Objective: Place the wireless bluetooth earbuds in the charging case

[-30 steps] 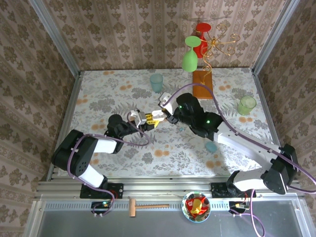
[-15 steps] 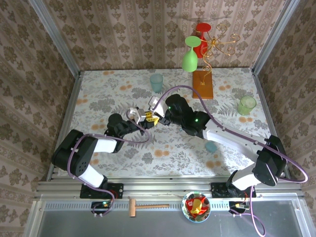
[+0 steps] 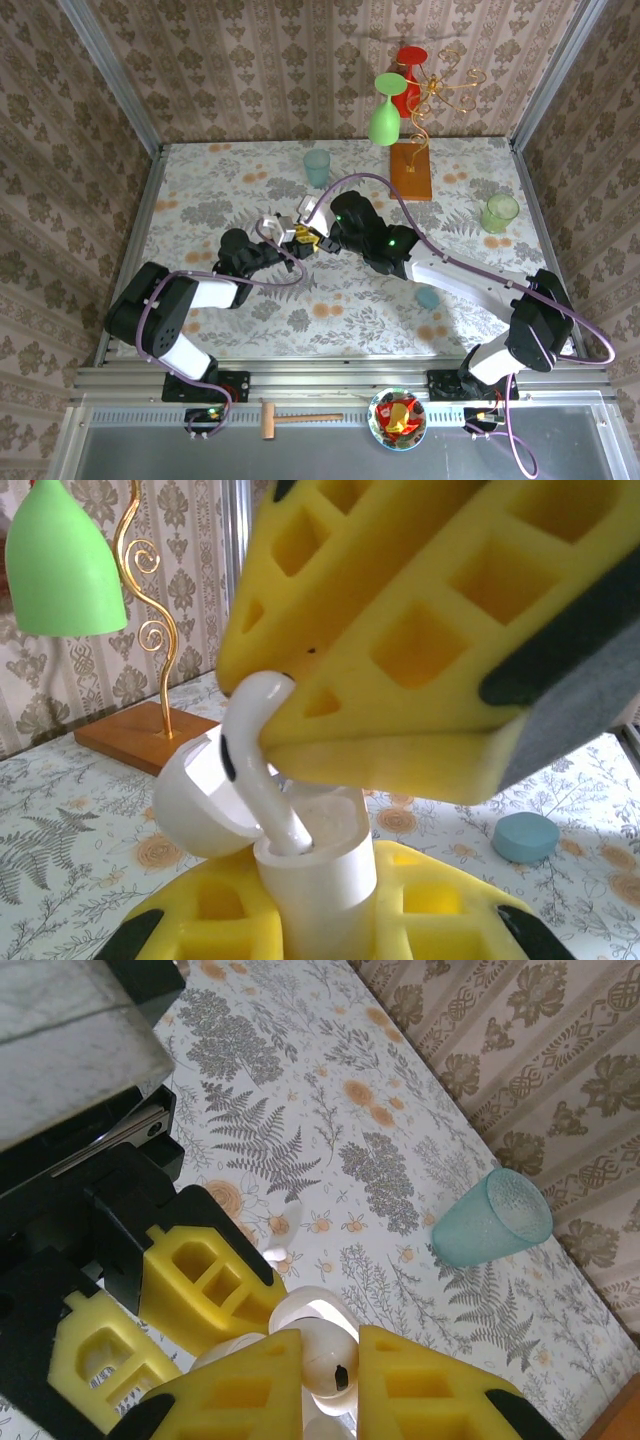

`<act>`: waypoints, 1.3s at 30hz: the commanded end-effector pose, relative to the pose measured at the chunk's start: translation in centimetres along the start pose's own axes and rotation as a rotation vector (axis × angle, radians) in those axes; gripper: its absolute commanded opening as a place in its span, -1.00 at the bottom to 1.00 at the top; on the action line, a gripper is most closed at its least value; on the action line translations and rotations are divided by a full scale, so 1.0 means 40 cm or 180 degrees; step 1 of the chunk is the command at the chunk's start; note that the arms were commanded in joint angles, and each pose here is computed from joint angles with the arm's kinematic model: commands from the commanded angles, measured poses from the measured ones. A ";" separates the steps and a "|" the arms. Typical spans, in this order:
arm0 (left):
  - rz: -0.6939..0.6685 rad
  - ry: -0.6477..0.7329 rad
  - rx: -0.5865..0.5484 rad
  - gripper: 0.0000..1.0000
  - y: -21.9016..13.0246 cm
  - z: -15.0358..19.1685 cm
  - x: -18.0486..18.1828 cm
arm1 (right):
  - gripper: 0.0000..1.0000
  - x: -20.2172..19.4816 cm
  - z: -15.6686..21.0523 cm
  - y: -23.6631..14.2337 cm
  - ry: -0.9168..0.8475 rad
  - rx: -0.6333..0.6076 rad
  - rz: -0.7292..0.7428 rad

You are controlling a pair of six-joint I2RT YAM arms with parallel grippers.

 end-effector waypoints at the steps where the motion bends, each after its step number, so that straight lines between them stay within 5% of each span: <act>1: -0.0127 -0.0080 -0.0179 -1.00 0.012 -0.050 0.024 | -0.70 0.004 -0.025 -0.005 -0.0017 -0.0128 -0.0033; 11: -0.0035 -0.0163 -0.0227 -1.00 0.026 -0.069 0.015 | -0.66 0.028 -0.012 -0.013 -0.0011 -0.0132 -0.0193; 26: -0.0059 -0.0027 -0.0221 -1.00 0.023 -0.067 0.016 | -0.14 -0.012 -0.053 -0.076 0.0166 -0.0349 -0.0103; 39: 0.0044 0.0284 -0.0208 -1.00 0.013 -0.067 0.013 | 0.20 -0.102 -0.075 -0.181 0.1528 -0.0964 -0.0512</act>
Point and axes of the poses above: each hand's point on the last joint's axis, 136 mm out from that joint toward the fingers, its own y axis out along the fingers, its own x axis along the line the jaws close on, z = x × y, the point moved 2 cm from there along -y, back along the fingers, and after that the axes turned 2 degrees about y, right-handed, at the moved point
